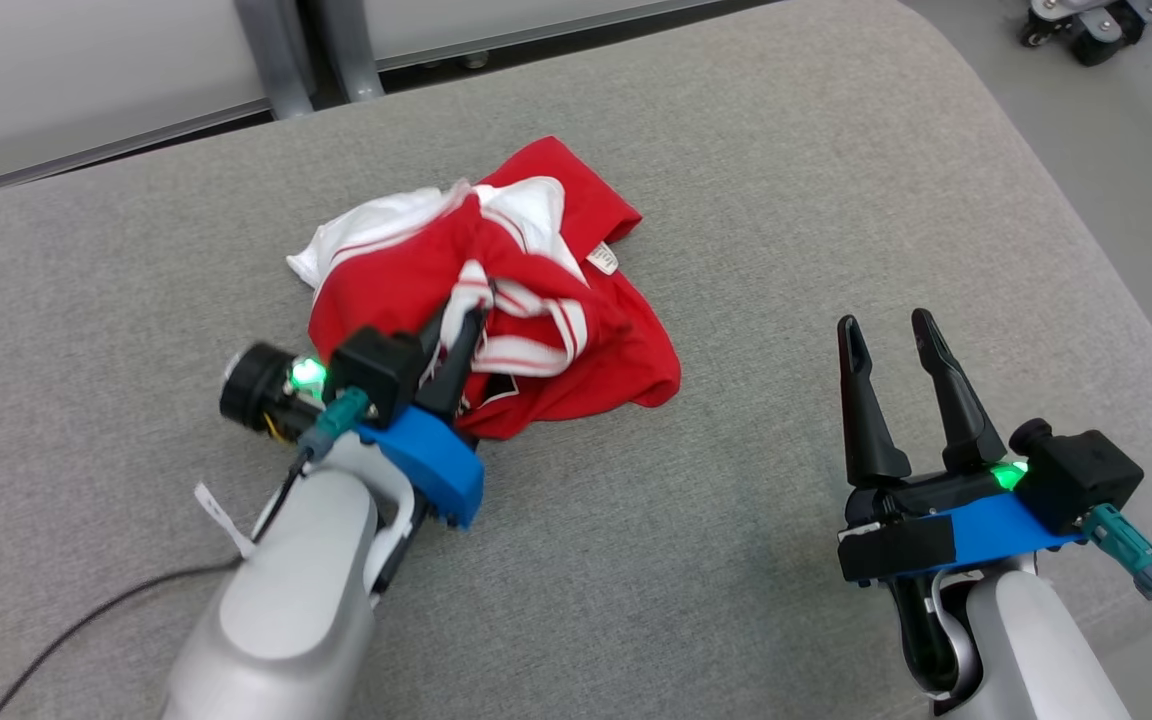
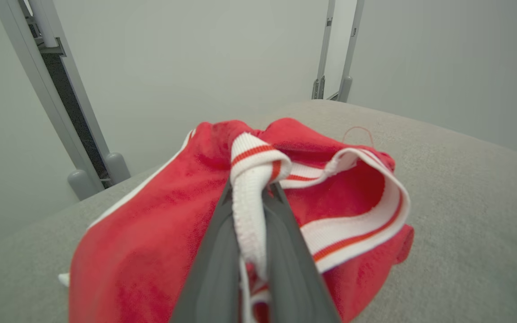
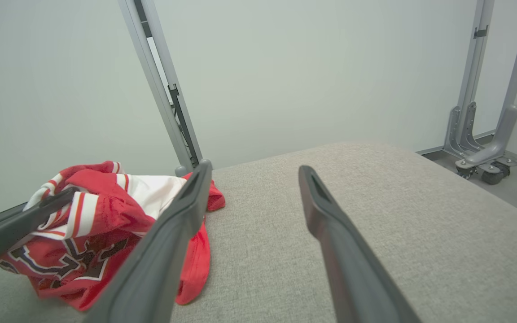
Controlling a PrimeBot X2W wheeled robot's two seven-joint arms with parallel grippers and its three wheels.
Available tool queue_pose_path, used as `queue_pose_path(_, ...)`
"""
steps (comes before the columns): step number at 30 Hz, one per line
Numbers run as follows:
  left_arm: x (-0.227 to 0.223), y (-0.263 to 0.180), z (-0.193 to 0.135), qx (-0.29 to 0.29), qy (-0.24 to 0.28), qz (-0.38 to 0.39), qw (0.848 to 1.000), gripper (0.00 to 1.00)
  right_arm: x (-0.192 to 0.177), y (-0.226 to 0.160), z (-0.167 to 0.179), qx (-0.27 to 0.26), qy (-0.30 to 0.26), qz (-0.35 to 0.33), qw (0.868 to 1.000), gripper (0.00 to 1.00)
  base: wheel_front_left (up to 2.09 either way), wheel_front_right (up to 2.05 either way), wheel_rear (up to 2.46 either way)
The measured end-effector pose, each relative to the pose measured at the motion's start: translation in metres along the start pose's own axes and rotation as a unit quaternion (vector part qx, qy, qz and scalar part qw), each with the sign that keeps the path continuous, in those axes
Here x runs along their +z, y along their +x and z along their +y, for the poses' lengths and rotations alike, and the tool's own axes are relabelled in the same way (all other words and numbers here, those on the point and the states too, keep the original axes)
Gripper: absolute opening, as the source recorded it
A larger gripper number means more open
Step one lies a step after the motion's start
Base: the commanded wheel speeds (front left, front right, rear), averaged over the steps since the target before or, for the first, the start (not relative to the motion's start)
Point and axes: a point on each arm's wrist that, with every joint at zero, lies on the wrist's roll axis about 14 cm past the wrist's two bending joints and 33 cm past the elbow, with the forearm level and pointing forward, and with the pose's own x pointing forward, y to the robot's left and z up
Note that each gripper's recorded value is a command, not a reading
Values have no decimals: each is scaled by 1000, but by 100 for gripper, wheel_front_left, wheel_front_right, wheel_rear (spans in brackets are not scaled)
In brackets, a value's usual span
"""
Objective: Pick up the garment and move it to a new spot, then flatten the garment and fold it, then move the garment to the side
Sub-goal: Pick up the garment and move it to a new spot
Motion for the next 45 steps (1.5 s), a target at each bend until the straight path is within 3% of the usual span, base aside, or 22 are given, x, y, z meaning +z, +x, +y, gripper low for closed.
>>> queue_pose_path(4, -25, -19, -5, 2, -11, 32, 999, 0, -3, 3, 7, 10, 1, 3, 1000, 100, 0, 0, 0)
queue_pose_path(5, -25, -21, -5, 5, -13, 31, 999, 54, -4, 3, 8, 12, 1, 4, 1000, 100, 0, 0, 0)
queue_pose_path(6, -21, -23, -4, 9, -11, 25, 1000, 100, -4, 3, 10, 14, 1, 4, 1000, 100, 0, 0, 0)
queue_pose_path(16, 40, -58, 36, 103, -3, -64, 993, 100, -1, -1, 29, 41, 5, -1, 999, 100, 0, 0, 0)
queue_pose_path(29, 66, -174, 109, 284, 21, -99, 953, 100, 5, -10, 57, 81, 12, -12, 997, 100, 0, 0, 0)
queue_pose_path(37, 48, -235, 112, 348, 15, -77, 934, 100, 6, -22, 65, 93, 13, -13, 996, 100, 0, 0, 0)
queue_pose_path(45, 34, -262, 106, 369, 6, -58, 928, 100, 4, -28, 75, 107, 14, -10, 994, 100, 0, 0, 0)
